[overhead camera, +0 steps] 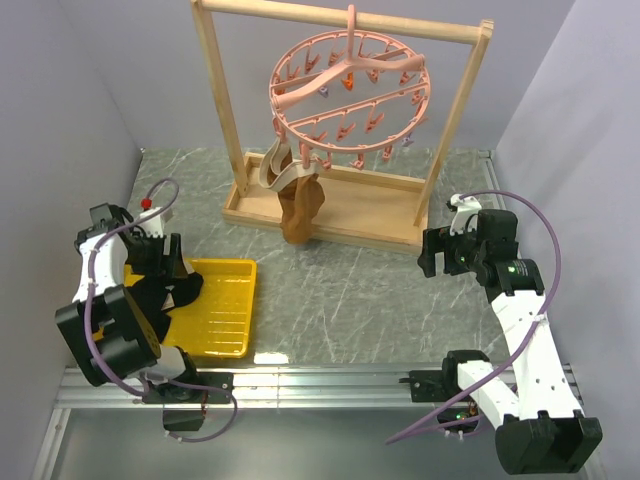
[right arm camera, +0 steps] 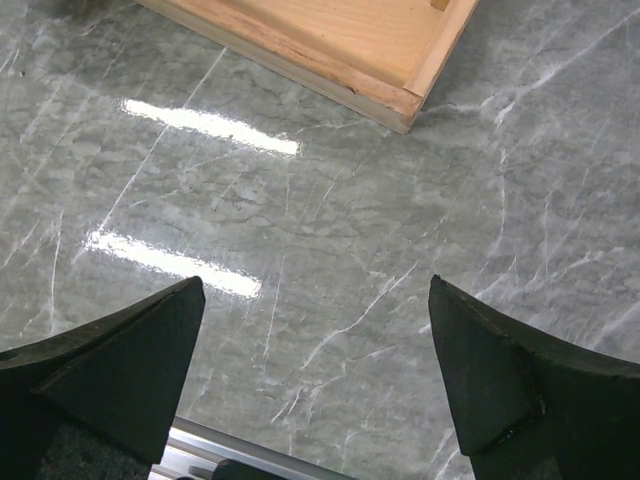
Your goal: Clip the underwear to the hanger
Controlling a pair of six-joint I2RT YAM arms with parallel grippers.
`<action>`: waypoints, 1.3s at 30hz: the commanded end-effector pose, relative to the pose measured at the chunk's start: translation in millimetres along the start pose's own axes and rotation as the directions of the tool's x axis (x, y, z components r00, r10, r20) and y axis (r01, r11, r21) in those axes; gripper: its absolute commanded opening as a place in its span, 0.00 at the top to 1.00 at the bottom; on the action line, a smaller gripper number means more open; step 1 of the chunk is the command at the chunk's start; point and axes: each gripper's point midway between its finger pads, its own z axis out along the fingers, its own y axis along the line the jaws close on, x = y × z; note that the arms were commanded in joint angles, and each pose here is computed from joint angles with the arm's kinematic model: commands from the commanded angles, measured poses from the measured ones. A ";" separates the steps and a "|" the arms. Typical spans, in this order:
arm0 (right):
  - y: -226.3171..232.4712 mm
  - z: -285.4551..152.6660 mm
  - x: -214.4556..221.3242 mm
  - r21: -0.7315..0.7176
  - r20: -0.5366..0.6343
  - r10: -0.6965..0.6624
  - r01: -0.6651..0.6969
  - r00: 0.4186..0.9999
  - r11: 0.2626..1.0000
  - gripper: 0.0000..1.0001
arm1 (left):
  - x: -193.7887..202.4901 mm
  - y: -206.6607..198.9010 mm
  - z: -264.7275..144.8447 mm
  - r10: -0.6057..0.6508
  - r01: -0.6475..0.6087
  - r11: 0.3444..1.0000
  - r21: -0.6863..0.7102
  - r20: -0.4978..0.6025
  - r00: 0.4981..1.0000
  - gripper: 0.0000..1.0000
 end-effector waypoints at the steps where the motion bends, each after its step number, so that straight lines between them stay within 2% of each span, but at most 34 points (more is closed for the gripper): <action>1: -1.5 -0.2 -0.9 0.009 0.003 -0.004 0.004 1.000 1.000 0.00 | -19.2 1.9 8.1 -0.024 0.023 1.000 0.017 0.079 0.997 0.21; 9: -2.2 1.5 -1.5 0.010 -0.002 -0.001 0.001 1.000 1.000 0.00 | -29.3 4.8 33.3 -0.003 -0.001 0.999 0.035 0.098 0.995 0.24; 12: -2.0 0.5 -1.8 0.010 -0.002 -0.003 0.003 1.000 1.000 0.00 | -31.9 3.6 40.8 0.010 -0.014 0.999 0.042 0.095 0.995 0.33; 13: -1.7 -0.1 -2.2 0.009 0.000 -0.005 0.005 1.000 1.000 0.00 | -31.3 2.7 42.1 0.015 -0.019 0.999 0.045 0.088 0.996 0.39; 15: -2.1 -0.8 -2.1 0.012 0.001 -0.007 0.007 1.000 1.000 0.00 | -32.0 -1.8 41.8 0.025 -0.029 0.998 0.050 0.083 0.996 0.46; 16: -1.7 -1.6 -3.0 0.011 0.007 -0.008 0.008 1.000 1.000 0.00 | -29.8 -5.4 40.0 0.029 -0.033 0.998 0.057 0.072 0.997 0.59; 17: -1.1 -1.9 -3.3 0.008 0.007 -0.008 0.008 1.000 1.000 0.00 | -30.9 -10.4 38.0 0.037 -0.042 0.997 0.064 0.071 0.997 0.65; 18: -0.9 -2.4 -4.4 0.007 0.012 -0.011 0.011 1.000 1.000 0.00 | -37.6 -14.0 28.8 0.054 -0.059 0.997 0.053 0.092 0.994 0.78; 21: 1.3 -4.9 -6.1 -0.001 0.020 -0.013 0.013 1.000 1.000 0.00 | -49.9 -34.9 0.0 0.099 -0.107 0.993 0.053 0.127 0.987 0.96; 22: 2.2 -6.1 -7.6 -0.005 0.027 -0.016 0.016 1.000 1.000 0.00 | -53.6 -41.5 -8.3 0.120 -0.129 0.990 0.053 0.139 0.983 0.99; 23: 3.1 -6.4 -7.6 -0.009 0.026 -0.016 0.016 1.000 1.000 0.00 | -50.2 -55.8 -16.1 0.136 -0.145 0.986 0.077 0.121 0.983 1.00; 24: 4.9 -7.9 -9.7 -0.018 0.034 -0.018 0.019 0.999 1.000 0.00 | -62.3 -65.8 -33.0 0.175 -0.188 0.980 0.067 0.164 0.971 1.00; 28: 8.7 -10.2 -13.8 -0.036 0.047 -0.019 0.021 0.999 0.999 0.00 | -71.7 -120.9 -68.9 0.272 -0.301 0.944 0.137 0.198 0.942 1.00; 30: 10.3 -11.1 -15.6 -0.045 0.052 -0.021 0.023 0.998 0.999 0.00 | -82.0 -156.4 -90.3 0.339 -0.388 0.904 0.178 0.252 0.906 1.00; 34: 17.0 -11.7 -16.9 -0.083 0.054 -0.019 0.024 0.998 0.996 0.00 | -92.7 -220.1 -128.8 0.357 -0.465 0.829 0.309 0.348 0.867 1.00; 35: 18.2 -11.7 -17.0 -0.089 0.053 -0.020 0.025 0.998 0.996 0.00 | -97.6 -238.7 -143.5 0.374 -0.510 0.793 0.334 0.393 0.840 1.00; 39: 19.7 -15.0 -20.5 -0.096 0.062 -0.027 0.033 0.998 0.995 0.00 | -108.1 -283.1 -175.6 0.366 -0.578 0.711 0.401 0.492 0.790 1.00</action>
